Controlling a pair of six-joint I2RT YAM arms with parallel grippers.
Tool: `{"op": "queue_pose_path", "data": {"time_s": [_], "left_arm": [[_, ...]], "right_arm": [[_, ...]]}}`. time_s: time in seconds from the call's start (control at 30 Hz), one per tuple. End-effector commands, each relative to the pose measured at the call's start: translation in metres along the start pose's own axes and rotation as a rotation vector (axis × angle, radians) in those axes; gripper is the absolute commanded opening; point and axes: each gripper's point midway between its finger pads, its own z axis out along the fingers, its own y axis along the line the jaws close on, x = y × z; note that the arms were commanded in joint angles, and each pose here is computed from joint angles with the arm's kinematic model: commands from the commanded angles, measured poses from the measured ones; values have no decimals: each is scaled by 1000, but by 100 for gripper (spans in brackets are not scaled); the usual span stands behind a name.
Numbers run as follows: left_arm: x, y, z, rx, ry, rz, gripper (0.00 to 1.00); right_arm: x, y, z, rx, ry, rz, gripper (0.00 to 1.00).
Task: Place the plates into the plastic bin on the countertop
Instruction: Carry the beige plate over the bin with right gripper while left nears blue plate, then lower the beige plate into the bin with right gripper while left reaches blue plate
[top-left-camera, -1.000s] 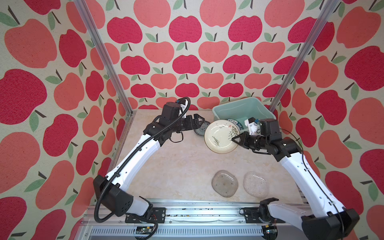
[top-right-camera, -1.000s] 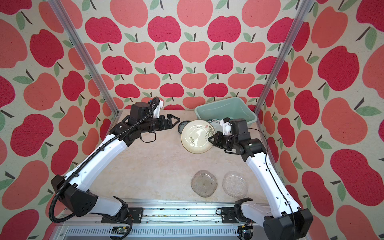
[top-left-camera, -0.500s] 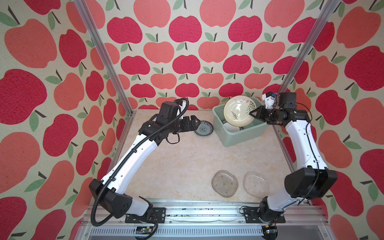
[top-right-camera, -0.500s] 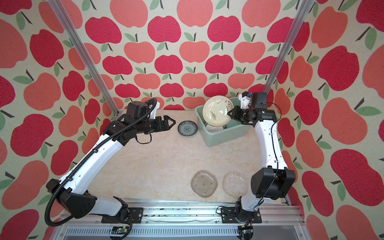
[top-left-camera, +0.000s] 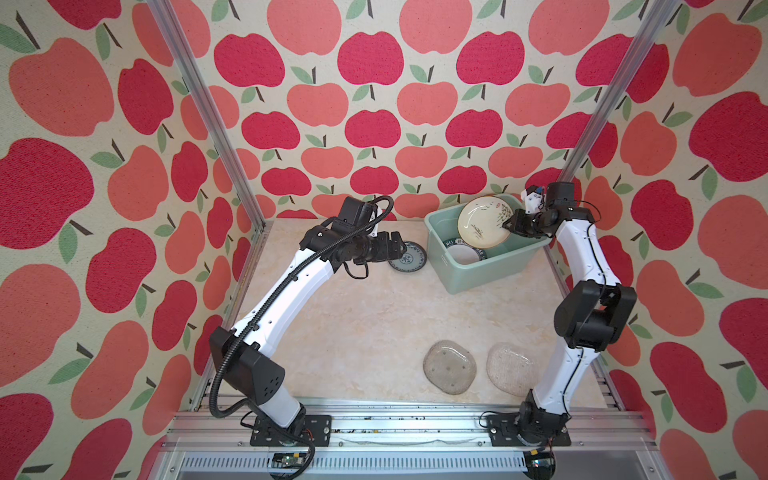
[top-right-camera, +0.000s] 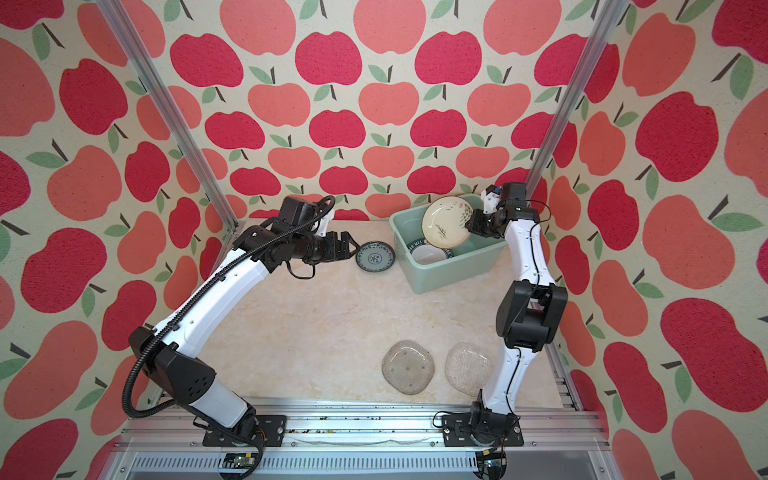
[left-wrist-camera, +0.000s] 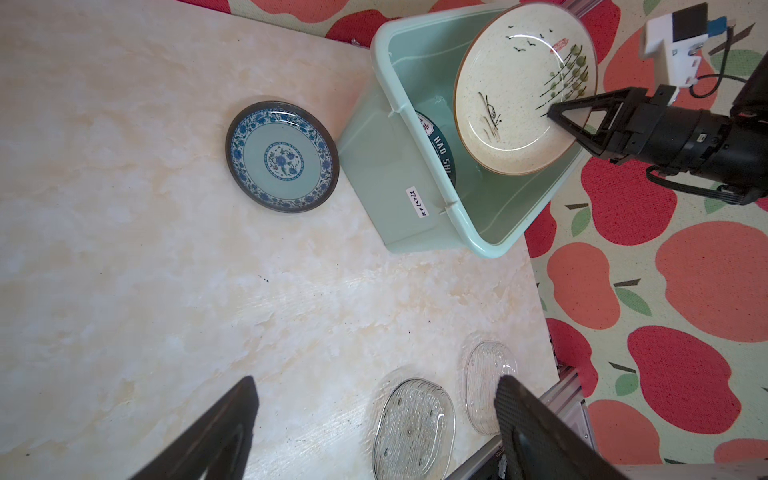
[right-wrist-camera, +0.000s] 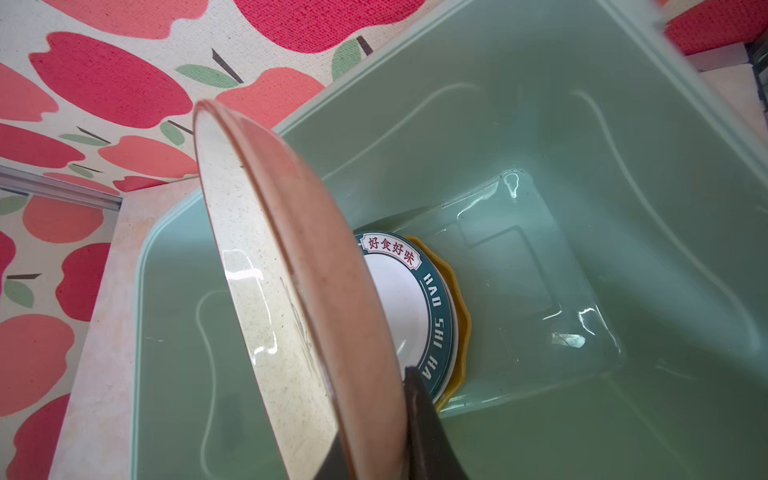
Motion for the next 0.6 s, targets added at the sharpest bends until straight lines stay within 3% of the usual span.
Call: {"op": "queue_pose_path", "data": {"time_s": [0.0,0.2,0.57], "left_arm": [[2,-2,9,-6,52,6,91],[-5,-6,27,-12,80,9,91],[-1,-10,50,-27,131,11,91]], "right_arm": [[-22,21,2,-69,-53,-139,0],[2,35,42,-143,64,-235,0],[32,30,83,-171,179,-224,0]]}}
